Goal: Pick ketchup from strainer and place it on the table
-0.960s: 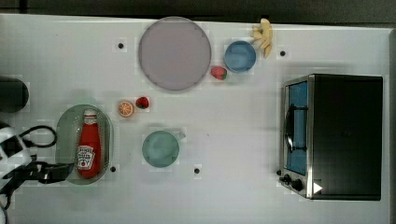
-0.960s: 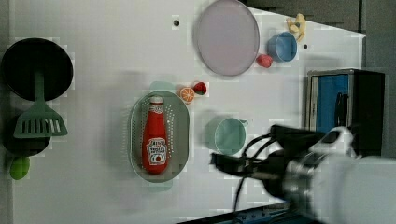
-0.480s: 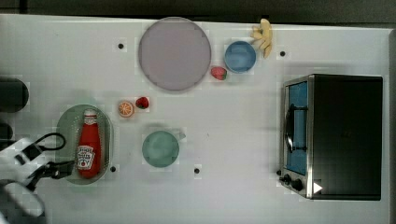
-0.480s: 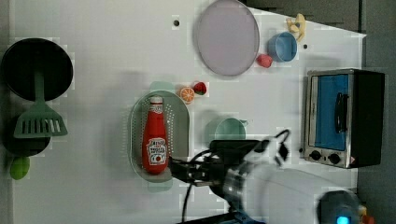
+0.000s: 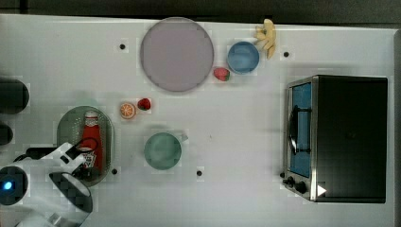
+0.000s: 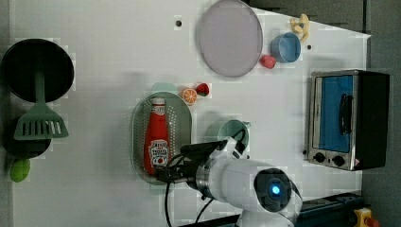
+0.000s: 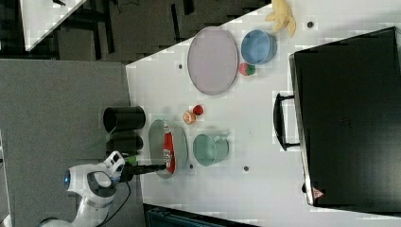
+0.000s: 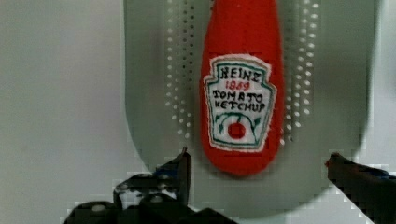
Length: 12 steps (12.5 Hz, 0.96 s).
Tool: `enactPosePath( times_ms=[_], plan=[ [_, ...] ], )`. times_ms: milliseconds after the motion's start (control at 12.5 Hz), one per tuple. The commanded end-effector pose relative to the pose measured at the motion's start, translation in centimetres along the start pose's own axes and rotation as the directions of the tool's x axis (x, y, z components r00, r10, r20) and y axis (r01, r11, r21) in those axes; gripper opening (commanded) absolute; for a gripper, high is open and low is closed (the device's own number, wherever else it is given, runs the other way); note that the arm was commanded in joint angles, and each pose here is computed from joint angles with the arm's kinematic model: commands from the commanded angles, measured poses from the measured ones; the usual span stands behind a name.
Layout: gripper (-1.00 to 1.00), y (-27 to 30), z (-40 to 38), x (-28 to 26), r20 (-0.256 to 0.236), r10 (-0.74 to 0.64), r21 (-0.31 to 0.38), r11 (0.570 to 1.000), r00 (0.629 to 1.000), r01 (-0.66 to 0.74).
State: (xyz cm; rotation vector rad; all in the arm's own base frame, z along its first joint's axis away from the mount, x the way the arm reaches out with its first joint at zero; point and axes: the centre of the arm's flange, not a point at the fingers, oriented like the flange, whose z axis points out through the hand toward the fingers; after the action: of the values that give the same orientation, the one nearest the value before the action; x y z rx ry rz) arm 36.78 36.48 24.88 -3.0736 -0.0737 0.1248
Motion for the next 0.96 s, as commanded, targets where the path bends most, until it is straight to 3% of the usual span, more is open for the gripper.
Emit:
enactPosePath(
  times_ms=[80, 400, 960],
  plan=[
    [1.00, 0.5, 0.0, 2.1, -0.043, 0.039, 0.042, 0.998, 0.998, -0.037],
    [1.00, 0.9, 3.8, 2.7, -0.017, 0.050, 0.072, 0.996, 0.999, -0.049],
    [1.00, 0.3, 8.8, 4.5, 0.022, 0.105, 0.063, 0.992, 0.994, -0.106]
  ],
)
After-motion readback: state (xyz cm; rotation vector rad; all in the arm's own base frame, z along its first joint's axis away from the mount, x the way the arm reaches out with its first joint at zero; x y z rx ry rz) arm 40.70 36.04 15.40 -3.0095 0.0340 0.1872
